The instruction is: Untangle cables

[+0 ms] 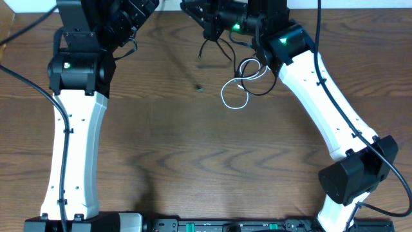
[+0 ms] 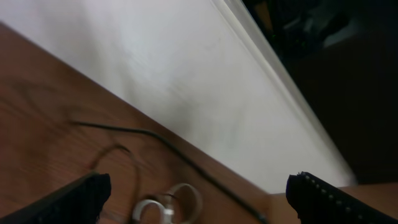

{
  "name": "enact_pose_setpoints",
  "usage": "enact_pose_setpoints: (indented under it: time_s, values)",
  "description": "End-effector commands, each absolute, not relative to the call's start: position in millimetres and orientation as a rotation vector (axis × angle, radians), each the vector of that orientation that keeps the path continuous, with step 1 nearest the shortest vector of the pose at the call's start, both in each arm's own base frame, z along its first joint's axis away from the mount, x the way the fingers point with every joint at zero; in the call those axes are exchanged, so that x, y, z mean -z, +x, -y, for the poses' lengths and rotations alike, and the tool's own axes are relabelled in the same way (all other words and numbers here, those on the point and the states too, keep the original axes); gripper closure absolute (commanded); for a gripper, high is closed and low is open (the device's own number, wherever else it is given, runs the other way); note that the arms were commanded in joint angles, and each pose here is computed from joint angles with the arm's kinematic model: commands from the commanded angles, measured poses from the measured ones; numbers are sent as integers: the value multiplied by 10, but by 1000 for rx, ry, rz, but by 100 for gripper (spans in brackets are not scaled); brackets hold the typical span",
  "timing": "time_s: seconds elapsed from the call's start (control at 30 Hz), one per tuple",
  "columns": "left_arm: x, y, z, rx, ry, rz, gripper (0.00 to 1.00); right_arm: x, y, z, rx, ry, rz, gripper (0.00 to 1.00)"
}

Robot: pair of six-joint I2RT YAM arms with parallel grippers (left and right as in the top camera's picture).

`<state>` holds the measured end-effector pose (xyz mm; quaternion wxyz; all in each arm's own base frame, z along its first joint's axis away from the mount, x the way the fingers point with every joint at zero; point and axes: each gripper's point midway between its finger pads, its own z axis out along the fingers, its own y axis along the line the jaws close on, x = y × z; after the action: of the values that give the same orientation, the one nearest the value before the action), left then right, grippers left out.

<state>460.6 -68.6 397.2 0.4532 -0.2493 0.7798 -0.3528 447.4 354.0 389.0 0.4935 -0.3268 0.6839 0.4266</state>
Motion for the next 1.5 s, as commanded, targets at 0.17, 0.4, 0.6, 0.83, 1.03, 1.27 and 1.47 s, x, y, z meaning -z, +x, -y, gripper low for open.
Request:
enact_pose_setpoints:
  time_s: [0.17,0.4,0.6,0.83,1.03,1.27,1.47]
  values:
    - [-4110,4427,967,1271,-858,-1913,4,-4012,4288,-3595,-1077,-924,-1553,99]
    - [-4150,4303,1165,1458,-888,-1959,5,-4072,4258,-3645,-1077,-934,-1518,99]
    - [-4185,4199,1294,1572,-876,-2000,5,-4145,4298,-3686,-1035,-907,-1490,99]
    - [-4176,4224,1260,1554,-891,-1989,19,-4186,4263,-3760,-1039,-895,-1479,99]
    - [-4146,4335,1039,1481,-992,-1924,29,-4200,4230,-3798,-1047,-901,-1471,99]
    - [-4140,4361,918,1470,-1029,-1902,37,-4233,4198,-3836,-1059,-900,-1458,99]
    - [-4141,4362,918,1469,-1031,-1901,37,-4286,4155,-3867,-1078,-909,-1432,99]
